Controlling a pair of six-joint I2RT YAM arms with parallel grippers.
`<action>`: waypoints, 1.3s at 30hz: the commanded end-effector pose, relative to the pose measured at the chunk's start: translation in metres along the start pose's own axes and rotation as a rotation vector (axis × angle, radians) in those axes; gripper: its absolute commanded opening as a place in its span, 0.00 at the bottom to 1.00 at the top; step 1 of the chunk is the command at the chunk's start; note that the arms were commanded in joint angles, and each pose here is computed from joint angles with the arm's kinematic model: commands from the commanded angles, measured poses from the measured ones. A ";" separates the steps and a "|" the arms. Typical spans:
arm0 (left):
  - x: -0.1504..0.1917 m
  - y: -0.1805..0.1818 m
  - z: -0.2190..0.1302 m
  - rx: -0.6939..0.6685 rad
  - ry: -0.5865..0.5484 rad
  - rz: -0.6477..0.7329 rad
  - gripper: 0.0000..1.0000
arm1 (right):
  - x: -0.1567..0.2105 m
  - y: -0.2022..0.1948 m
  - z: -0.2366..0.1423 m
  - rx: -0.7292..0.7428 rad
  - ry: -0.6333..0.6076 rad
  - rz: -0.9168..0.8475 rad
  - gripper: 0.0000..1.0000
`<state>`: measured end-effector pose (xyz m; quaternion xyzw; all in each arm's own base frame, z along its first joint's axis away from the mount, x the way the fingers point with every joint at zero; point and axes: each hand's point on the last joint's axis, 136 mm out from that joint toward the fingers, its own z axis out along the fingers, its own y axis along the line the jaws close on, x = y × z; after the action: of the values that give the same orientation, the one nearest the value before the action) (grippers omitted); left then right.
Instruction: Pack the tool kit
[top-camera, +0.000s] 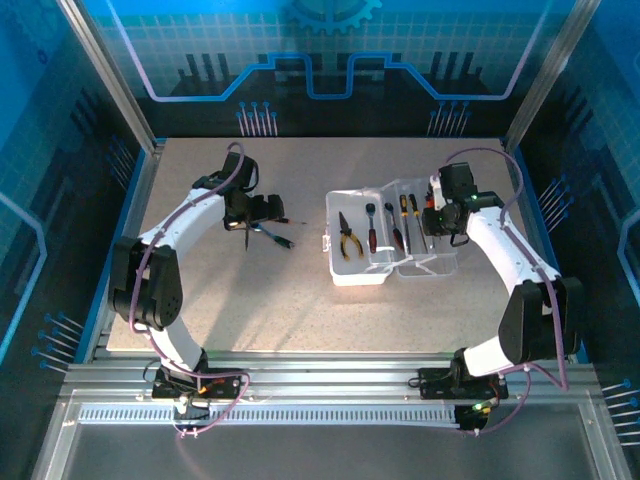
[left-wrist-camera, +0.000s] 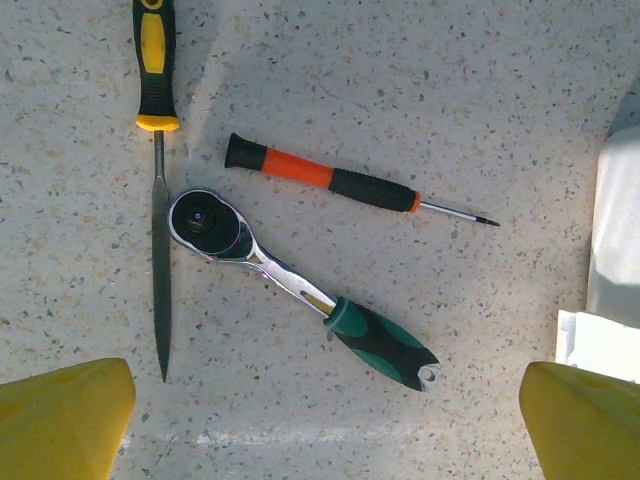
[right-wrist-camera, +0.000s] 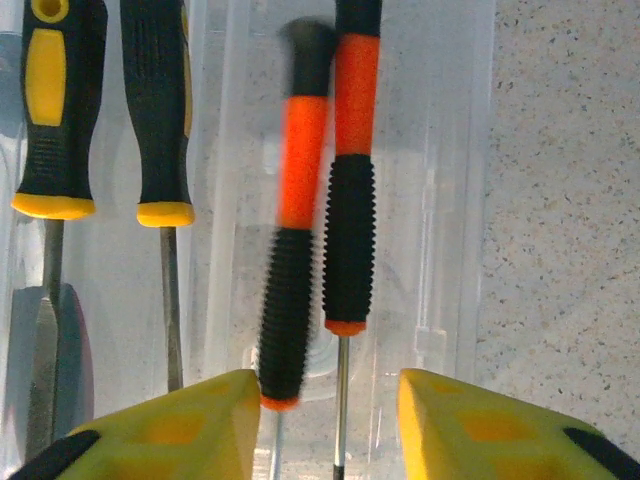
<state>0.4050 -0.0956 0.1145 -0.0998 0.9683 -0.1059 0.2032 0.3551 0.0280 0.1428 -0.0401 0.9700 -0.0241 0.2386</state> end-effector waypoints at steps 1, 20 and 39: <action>0.000 0.004 0.005 -0.015 0.012 0.014 0.99 | -0.013 0.009 -0.030 -0.041 -0.062 -0.016 0.47; -0.053 0.062 0.068 -0.276 0.043 0.043 0.83 | -0.032 0.103 -0.063 -0.290 -0.181 -0.180 0.82; -0.054 0.082 0.117 -0.308 0.180 0.020 0.28 | -0.024 0.109 -0.059 -0.286 -0.155 -0.206 0.84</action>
<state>0.4997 -0.0303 0.0191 -0.1107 0.9846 0.0346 0.1308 0.3437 0.1362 0.1997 -0.1703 0.9331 0.0896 0.3039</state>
